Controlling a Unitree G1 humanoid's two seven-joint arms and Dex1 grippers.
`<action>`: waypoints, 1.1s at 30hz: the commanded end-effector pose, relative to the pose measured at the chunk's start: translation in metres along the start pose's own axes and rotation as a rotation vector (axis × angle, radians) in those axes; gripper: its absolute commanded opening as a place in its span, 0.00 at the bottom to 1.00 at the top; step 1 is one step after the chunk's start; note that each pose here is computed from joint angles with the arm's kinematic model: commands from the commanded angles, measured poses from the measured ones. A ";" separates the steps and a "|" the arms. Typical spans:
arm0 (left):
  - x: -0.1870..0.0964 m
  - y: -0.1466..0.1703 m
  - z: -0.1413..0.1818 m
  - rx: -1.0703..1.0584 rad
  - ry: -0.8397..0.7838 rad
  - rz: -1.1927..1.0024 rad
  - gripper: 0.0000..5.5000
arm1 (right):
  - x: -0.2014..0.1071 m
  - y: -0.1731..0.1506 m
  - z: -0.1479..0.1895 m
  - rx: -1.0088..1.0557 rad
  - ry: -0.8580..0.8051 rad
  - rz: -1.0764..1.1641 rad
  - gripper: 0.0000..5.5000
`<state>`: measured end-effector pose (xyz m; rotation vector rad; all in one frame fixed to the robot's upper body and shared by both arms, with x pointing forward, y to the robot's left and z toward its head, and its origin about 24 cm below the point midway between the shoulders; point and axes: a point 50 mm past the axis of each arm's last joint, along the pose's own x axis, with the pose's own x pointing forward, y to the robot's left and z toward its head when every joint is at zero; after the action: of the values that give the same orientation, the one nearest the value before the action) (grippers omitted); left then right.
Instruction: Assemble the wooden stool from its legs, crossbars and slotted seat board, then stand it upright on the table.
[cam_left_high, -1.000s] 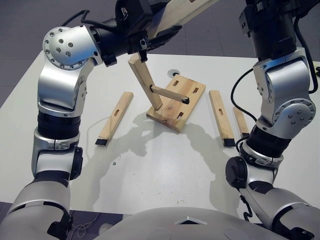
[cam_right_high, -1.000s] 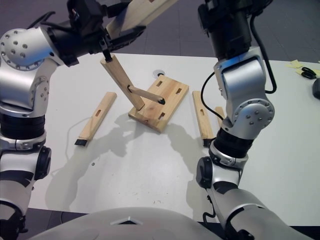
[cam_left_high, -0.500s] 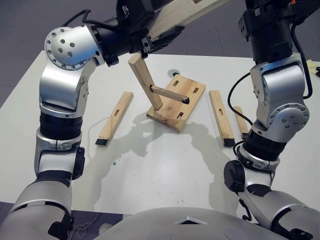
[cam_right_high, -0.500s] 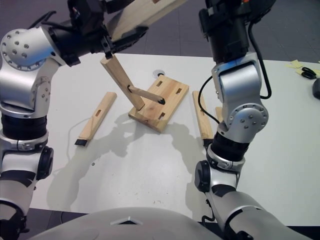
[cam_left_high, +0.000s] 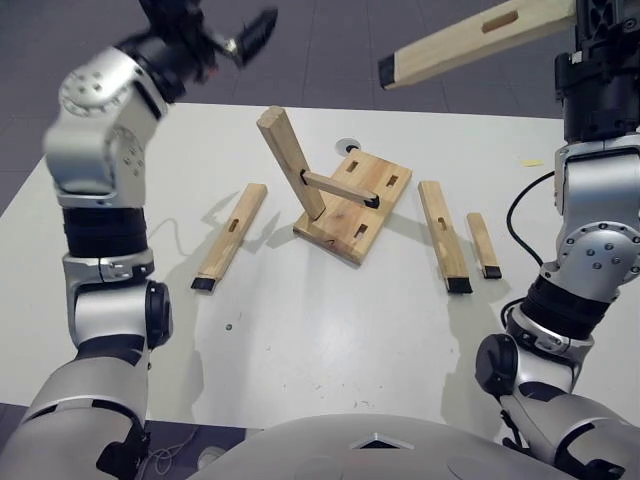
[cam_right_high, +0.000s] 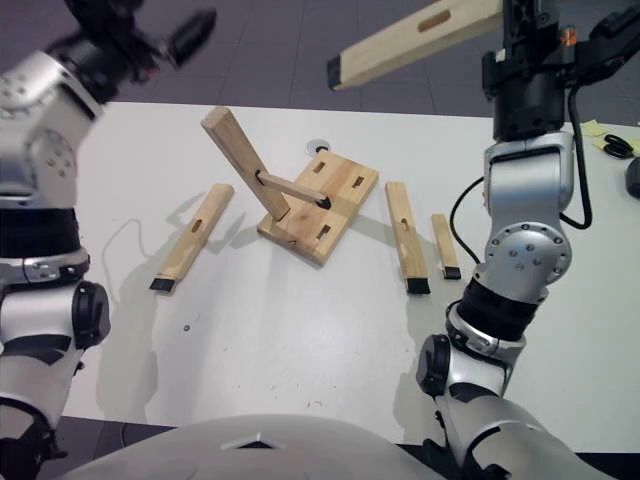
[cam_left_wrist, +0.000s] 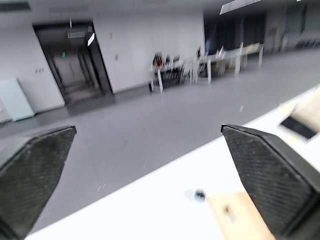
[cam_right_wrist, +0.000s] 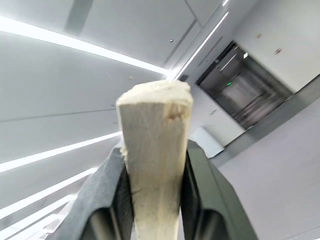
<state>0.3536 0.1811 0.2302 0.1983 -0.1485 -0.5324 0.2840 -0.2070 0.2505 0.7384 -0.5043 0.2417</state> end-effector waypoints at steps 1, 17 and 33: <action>-0.003 -0.018 -0.032 -0.002 0.066 -0.030 0.98 | -0.008 0.000 -0.003 -0.136 0.043 0.034 0.19; -0.023 -0.098 -0.021 0.034 0.031 -0.509 0.98 | -0.020 -0.015 -0.006 -0.245 0.120 -0.006 0.19; -0.051 -0.125 0.060 -0.386 -0.176 -0.901 0.98 | -0.039 -0.059 0.003 -0.669 0.202 -0.079 0.19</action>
<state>0.2477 0.1016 0.2599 -0.2564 -0.1871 -1.3944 0.2732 -0.2574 0.2045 0.0950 -0.3724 0.0061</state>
